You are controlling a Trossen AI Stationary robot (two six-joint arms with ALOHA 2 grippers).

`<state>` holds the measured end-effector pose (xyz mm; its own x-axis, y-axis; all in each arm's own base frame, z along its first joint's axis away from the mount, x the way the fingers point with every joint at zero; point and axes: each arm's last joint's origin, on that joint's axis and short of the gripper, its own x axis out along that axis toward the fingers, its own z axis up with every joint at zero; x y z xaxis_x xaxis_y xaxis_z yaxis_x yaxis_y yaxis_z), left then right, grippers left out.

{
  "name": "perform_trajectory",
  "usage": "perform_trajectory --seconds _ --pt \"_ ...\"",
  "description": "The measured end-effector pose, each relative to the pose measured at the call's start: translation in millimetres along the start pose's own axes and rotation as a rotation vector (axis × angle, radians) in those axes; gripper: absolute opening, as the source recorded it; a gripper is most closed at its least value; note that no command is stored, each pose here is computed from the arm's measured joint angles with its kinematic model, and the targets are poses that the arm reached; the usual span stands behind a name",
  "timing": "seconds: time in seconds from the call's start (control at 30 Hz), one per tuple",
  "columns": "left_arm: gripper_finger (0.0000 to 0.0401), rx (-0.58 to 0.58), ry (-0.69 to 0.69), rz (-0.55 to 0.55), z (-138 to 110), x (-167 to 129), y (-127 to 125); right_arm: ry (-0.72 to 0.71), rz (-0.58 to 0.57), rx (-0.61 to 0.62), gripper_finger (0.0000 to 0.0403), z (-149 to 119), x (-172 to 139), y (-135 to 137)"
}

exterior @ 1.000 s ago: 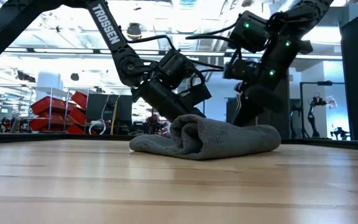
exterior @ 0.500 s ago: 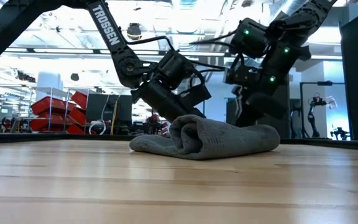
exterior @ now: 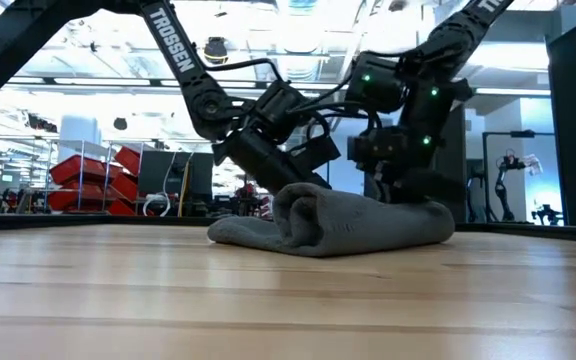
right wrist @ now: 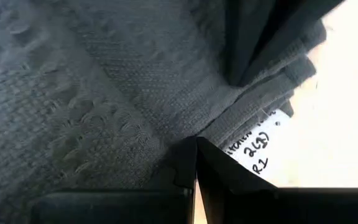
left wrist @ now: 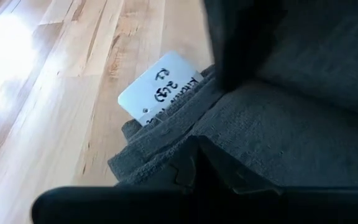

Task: Roll towel
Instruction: Roll the gray towel

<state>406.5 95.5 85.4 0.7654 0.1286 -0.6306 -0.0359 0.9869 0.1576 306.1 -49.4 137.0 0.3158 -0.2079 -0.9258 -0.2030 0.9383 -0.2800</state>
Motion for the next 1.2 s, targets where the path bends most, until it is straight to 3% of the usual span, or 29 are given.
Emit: perform_trajectory --seconds 0.47,0.9,1.07,1.2 --pt "0.0000 0.004 0.016 0.006 -2 0 5 0.003 0.029 0.006 0.0000 4 -10 17" --pt "0.0000 0.012 0.009 0.028 4 -6 5 -0.153 -0.053 0.031 0.0000 16 -19 -6" --pt "0.0000 0.053 0.050 0.069 15 -26 9 -0.272 -0.088 0.059 0.0000 15 -25 -5" --pt "0.0000 0.078 0.051 0.103 35 -52 14 -0.524 -0.034 0.069 0.0000 17 -25 -3"
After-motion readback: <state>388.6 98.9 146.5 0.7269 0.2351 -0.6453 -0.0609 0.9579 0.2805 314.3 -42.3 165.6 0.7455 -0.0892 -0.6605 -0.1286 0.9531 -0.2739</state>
